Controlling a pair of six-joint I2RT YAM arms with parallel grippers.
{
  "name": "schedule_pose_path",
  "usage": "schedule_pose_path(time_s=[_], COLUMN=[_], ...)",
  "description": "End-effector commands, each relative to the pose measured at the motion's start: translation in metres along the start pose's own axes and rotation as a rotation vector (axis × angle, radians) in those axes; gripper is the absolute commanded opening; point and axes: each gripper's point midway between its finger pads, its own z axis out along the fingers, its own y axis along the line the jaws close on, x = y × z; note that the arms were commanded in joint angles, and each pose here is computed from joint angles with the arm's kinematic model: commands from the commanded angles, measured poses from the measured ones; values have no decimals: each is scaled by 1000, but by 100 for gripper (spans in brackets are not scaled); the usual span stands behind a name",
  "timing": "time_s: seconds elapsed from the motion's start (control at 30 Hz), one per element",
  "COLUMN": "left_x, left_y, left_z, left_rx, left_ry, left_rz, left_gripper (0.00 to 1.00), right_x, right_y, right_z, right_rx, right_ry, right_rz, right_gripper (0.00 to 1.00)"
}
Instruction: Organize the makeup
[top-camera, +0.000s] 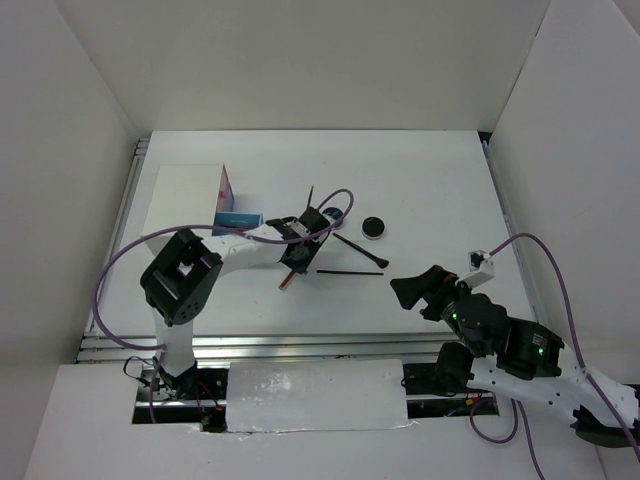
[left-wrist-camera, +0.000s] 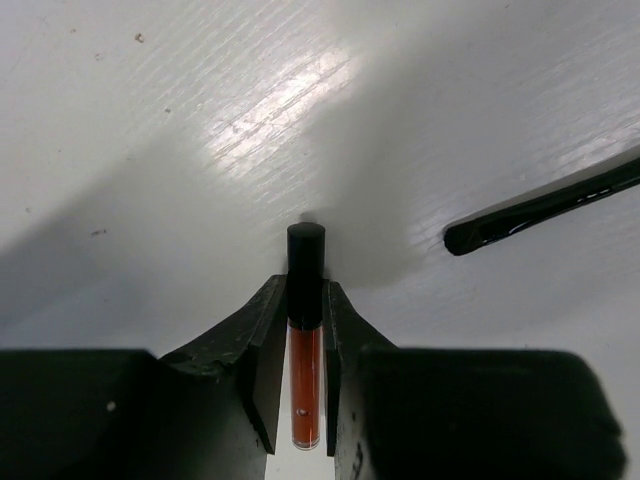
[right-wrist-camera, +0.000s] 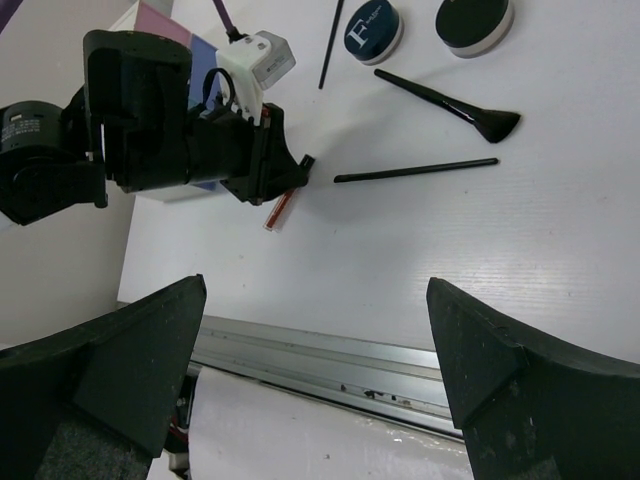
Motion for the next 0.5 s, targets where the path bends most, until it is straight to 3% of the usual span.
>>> schedule_pose_path(time_s=[0.0,0.07,0.1,0.27,0.37,0.47], left_x=[-30,-31,-58,-100,-127,-131], left_y=[4,0,-9,-23,-10,4], left_z=[-35,-47,-74,-147,-196,-212], left_rx=[12,43,86,154,114,58], left_ry=[-62,-73,-152,-311,-428,-450], left_rz=[-16,20,36,210,315,438], left_gripper=[5,5,2,0,0,0], right_x=[-12,-14,-15,-18,-18,-18], right_y=[6,6,6,7,8,9], right_z=[-4,-5,-5,-7,-8,-10], right_rx=[-14,-14,-14,-17,-20,-28], right_ry=[-35,-38,-40,-44,-41,-35], right_rz=[15,18,17,21,21,22], right_gripper=[100,100,100,100,100,100])
